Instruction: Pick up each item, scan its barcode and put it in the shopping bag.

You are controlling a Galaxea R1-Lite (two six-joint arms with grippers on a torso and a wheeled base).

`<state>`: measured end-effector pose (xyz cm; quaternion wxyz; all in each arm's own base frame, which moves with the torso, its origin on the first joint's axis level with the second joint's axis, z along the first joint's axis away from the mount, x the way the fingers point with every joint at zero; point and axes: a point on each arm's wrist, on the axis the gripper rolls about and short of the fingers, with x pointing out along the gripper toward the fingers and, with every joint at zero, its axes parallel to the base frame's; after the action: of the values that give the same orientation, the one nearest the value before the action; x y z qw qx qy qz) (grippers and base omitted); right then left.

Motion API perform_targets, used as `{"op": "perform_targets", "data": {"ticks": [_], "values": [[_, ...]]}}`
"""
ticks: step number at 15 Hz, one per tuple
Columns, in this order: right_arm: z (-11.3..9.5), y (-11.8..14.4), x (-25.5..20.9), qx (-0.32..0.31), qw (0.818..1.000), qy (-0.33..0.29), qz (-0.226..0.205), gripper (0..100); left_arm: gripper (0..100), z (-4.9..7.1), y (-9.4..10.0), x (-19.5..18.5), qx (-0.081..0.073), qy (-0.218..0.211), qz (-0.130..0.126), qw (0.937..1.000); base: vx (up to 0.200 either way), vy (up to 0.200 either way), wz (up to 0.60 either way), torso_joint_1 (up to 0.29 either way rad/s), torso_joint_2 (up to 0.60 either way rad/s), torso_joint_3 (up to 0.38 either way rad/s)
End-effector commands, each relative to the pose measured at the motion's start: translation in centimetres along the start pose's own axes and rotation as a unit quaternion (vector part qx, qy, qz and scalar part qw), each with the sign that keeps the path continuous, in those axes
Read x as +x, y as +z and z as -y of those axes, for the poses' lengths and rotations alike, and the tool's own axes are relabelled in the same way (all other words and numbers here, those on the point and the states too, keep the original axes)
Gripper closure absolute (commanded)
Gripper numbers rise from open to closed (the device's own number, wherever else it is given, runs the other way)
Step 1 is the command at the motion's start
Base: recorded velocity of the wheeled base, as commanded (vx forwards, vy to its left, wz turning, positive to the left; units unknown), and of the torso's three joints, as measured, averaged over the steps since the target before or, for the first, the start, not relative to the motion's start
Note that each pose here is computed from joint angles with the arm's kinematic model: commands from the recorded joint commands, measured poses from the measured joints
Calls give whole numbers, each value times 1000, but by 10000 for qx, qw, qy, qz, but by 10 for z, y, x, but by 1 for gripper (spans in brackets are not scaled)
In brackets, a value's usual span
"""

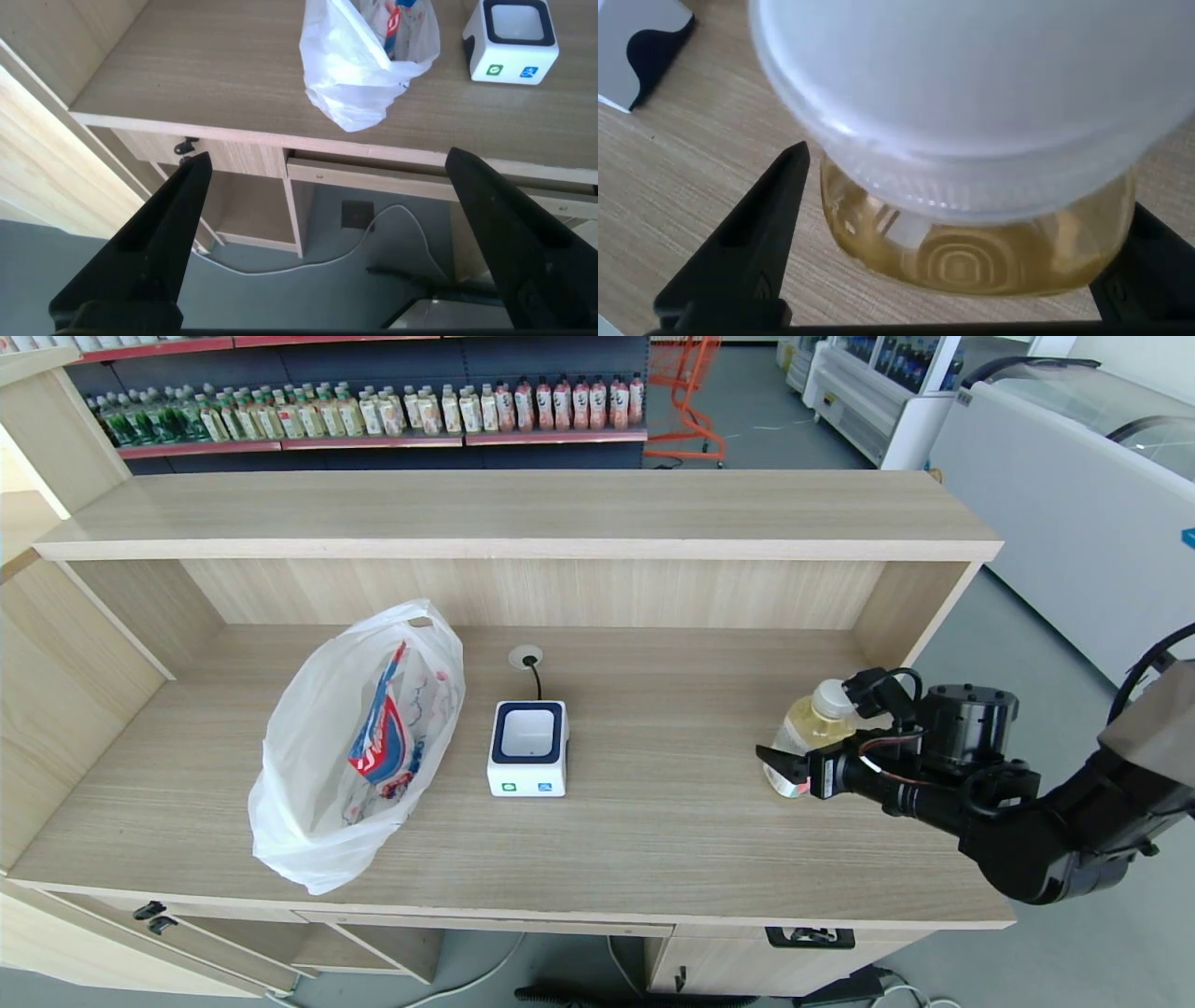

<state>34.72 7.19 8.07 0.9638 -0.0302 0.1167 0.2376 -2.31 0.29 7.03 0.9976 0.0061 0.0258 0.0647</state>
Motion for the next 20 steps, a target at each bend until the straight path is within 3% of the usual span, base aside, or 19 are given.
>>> {"op": "perform_targets", "data": {"ticks": [1, 4, 9, 20], "values": [[-1, -5, 4, -11, 10000, 30, -18, 100, 0, 0, 0, 0, 2, 3, -5, 10000, 0, 0, 0, 0, 0, 0], [0, 4, 9, -84, 9998, 38, 167, 100, 0, 0, 0, 0, 2, 3, -5, 10000, 0, 0, 0, 0, 0, 0], [-2, 0, 5, -952, 9949, 243, 205, 100, 0, 0, 0, 0, 1, 3, 2, 10000, 0, 0, 0, 0, 0, 0], [-3, -23, -40, -739, 9964, 174, -385, 100, 0, 0, 0, 0, 1, 3, 2, 10000, 0, 0, 0, 0, 0, 0]]}}
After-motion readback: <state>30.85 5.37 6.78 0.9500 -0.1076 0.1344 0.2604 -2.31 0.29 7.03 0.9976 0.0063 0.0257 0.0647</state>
